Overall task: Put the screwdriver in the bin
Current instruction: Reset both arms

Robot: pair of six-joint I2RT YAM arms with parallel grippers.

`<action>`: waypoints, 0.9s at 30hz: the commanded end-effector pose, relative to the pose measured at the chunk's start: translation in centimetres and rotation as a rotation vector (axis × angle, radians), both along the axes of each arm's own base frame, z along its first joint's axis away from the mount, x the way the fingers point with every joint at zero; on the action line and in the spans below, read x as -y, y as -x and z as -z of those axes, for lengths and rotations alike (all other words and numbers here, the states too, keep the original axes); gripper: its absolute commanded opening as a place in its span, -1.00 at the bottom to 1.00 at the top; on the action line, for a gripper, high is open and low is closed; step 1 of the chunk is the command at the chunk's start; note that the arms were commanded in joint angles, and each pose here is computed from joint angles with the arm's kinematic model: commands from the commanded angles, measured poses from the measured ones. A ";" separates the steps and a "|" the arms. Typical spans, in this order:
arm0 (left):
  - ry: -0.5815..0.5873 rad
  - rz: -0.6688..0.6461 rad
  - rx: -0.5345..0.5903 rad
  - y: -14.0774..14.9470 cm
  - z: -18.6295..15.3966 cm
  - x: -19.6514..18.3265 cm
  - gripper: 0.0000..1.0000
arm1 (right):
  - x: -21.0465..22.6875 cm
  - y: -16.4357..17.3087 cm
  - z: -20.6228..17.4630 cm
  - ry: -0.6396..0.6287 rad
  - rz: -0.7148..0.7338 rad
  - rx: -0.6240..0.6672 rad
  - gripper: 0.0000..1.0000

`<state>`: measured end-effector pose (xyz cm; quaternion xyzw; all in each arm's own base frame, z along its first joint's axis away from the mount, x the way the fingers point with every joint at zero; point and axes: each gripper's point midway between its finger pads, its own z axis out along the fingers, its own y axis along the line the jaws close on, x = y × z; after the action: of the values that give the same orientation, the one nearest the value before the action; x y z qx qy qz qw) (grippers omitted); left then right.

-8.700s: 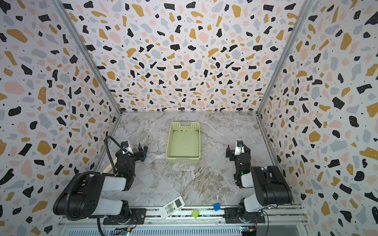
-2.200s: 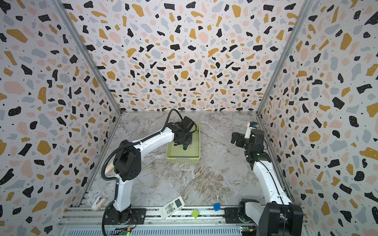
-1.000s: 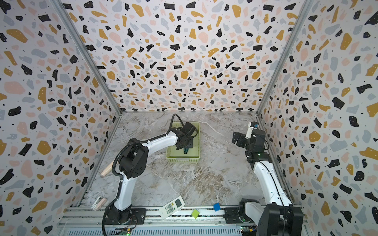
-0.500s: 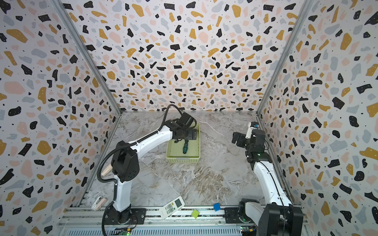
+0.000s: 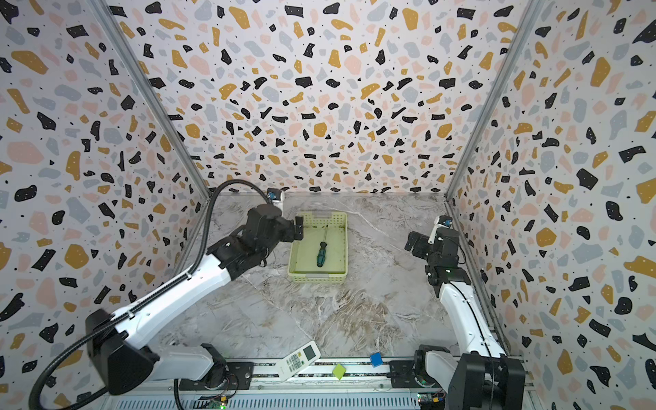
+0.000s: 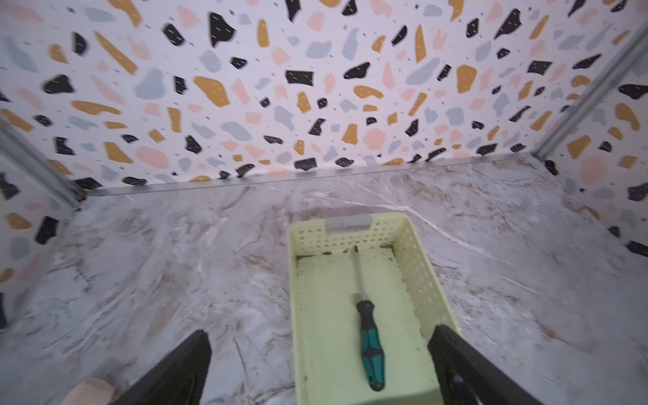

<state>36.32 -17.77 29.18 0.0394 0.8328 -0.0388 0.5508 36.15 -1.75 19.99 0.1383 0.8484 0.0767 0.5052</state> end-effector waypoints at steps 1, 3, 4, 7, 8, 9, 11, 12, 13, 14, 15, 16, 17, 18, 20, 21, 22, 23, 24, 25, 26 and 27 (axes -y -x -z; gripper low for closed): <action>-0.059 -0.212 0.163 -0.2 -1.0 -5.7 0.99 | 1.0 0.2 -1.0 0.031 0.043 0.049 0.98; -0.114 -0.319 0.166 0.7 0.2 -8.9 0.99 | 1.0 0.2 -0.7 0.045 0.040 0.056 0.98; -0.145 -0.351 0.165 1.0 1.0 -10.2 0.99 | 1.1 0.2 -0.4 0.052 0.039 0.054 0.98; -0.172 -0.456 0.198 2.2 2.8 -13.8 0.99 | 1.0 -0.1 0.9 0.060 0.027 0.055 0.98; -0.171 -0.468 0.212 2.6 3.5 -14.6 0.99 | 0.6 -0.3 1.2 0.063 -0.001 0.067 0.98; -0.158 -0.494 0.245 2.9 3.9 -15.6 0.99 | 0.1 -0.4 1.4 0.072 -0.034 0.090 0.98; -0.141 -0.534 0.293 3.7 5.3 -17.3 0.99 | -0.5 -0.6 1.6 0.078 -0.071 0.139 0.98; -0.129 -0.546 0.309 4.0 5.9 -17.9 0.99 | -0.5 -0.5 1.9 0.070 -0.069 0.155 0.98; -0.124 -0.543 0.308 3.9 6.5 -18.4 0.99 | -0.6 -0.5 2.0 0.080 -0.078 0.178 0.97; -0.128 -0.533 0.294 3.8 7.2 -18.6 0.99 | -0.8 -0.5 2.0 0.094 -0.094 0.201 0.98; -0.141 -0.546 0.275 3.7 8.0 -19.1 0.99 | -1.0 -0.4 1.9 0.117 -0.113 0.235 0.98; -0.153 -0.571 0.267 3.8 8.7 -19.6 0.99 | -1.4 -0.2 2.1 0.145 -0.140 0.269 0.98; -0.164 -0.587 0.264 3.9 9.3 -19.9 0.99 | -1.7 0.0 2.0 0.177 -0.165 0.304 0.98; -0.170 -0.609 0.278 4.1 9.7 -20.2 0.99 | -2.0 0.3 2.1 0.209 -0.190 0.346 0.97; -0.174 -0.652 0.293 4.4 10.4 -20.9 0.99 | -2.2 0.9 2.2 0.233 -0.196 0.413 0.97; -0.187 -0.664 0.291 4.5 10.8 -21.1 0.99 | -2.3 1.2 2.2 0.247 -0.201 0.443 0.98; -0.191 -0.685 0.292 4.7 11.3 -21.4 0.99 | -2.4 1.4 2.5 0.255 -0.205 0.454 0.97; -0.194 -0.686 0.299 4.8 11.6 -21.4 0.99 | -2.4 1.4 2.8 0.256 -0.203 0.451 0.98; -0.200 -0.685 0.306 4.9 12.0 -21.5 0.99 | -2.3 1.4 3.2 0.261 -0.201 0.439 0.98; -0.202 -0.693 0.315 5.0 12.2 -21.7 0.99 | -2.2 1.3 3.5 0.272 -0.203 0.430 0.98; -0.207 -0.690 0.317 5.0 12.5 -21.7 0.99 | -2.3 1.3 3.7 0.285 -0.208 0.430 0.97; -0.217 -0.670 0.314 4.8 12.7 -21.5 0.99 | -2.0 1.4 4.0 0.285 -0.194 0.432 0.98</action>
<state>31.41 3.19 14.00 -0.1422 0.7478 0.2434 0.6012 34.12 0.30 12.39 -0.0118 0.7839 0.0515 0.6187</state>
